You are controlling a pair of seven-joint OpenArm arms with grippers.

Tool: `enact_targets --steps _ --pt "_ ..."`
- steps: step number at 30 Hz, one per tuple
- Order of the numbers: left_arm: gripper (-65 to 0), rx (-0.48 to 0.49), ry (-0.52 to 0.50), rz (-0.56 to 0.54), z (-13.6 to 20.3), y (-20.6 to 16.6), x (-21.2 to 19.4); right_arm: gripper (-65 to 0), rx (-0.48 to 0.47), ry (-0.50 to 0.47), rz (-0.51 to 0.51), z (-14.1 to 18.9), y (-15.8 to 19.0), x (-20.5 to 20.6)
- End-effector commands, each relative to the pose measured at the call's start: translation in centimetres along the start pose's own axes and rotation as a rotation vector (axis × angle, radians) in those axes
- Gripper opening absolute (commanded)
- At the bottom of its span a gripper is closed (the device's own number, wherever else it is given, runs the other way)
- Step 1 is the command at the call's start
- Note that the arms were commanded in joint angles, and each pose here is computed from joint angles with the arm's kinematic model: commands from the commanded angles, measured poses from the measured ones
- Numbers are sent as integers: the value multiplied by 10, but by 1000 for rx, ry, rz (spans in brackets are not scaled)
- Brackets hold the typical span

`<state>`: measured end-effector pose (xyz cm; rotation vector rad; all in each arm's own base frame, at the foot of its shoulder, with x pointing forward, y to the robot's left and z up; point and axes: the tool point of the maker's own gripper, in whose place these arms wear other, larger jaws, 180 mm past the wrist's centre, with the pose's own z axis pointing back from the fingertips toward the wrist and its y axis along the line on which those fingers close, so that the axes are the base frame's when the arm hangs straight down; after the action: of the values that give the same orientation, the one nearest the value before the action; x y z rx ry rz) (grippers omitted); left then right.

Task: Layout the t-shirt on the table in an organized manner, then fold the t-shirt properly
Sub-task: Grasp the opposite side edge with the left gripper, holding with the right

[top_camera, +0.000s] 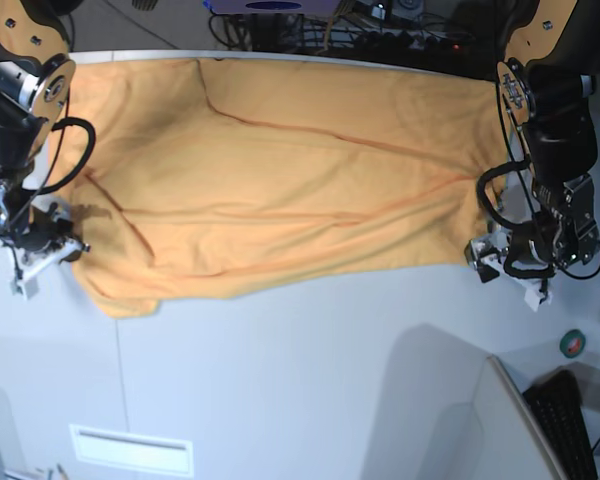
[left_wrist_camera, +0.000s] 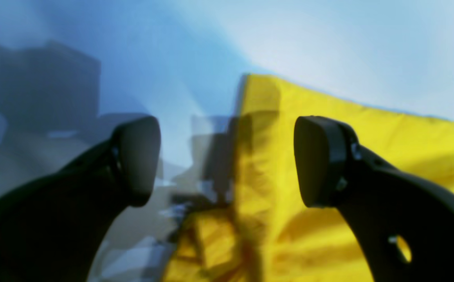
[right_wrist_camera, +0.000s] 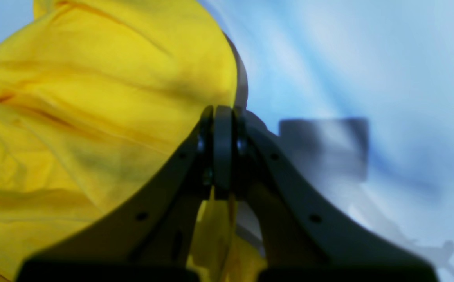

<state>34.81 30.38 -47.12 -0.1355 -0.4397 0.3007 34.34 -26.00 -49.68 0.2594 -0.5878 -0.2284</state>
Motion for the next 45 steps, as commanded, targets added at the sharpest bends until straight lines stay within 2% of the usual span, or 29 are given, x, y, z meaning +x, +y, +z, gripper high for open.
enact_targets --steps 1,3,11,13,18,23,26,27,30,34,38,41,45 --pt "-142 -6 -71 -8 9 -1 27 -650 -4 -65 11 6 -3 28" --pt "-142 -15 -103 -3 6 -5 30 -650 -2 -65 11 6 -2 28" --pt "-143 -25 -54 32 -7 -5 16 -650 -4 -60 10 6 -3 25" --pt "-161 -27 -54 32 -7 -6 16 -650 -4 -60 10 6 -3 25" --pt "-370 -30 -49 37 -8 -7 14 -650 -4 -60 10 6 -3 25" --pt "-490 -26 -46 33 -8 -6 13 -650 -4 -60 10 6 -3 25" --pt "-637 -25 -50 33 -8 -5 14 -650 -2 -62 11 6 -3 25" --pt "-650 -24 -52 32 -8 -5 15 -650 -2 -62 11 6 -3 25" --pt "-650 -24 -106 34 -8 -5 23 -650 -1 -66 12 6 -2 28" --pt "-650 -30 -126 39 -6 -7 30 -650 -3 -72 15 7 -3 32" --pt "-650 -36 -199 17 7 -14 61 -650 9 -72 75 4 9 45" --pt "-650 -43 -196 1 16 -20 75 -650 20 -83 106 3 18 57" --pt "-650 -49 -242 -26 31 -29 98 -650 25 -165 120 7 23 81"
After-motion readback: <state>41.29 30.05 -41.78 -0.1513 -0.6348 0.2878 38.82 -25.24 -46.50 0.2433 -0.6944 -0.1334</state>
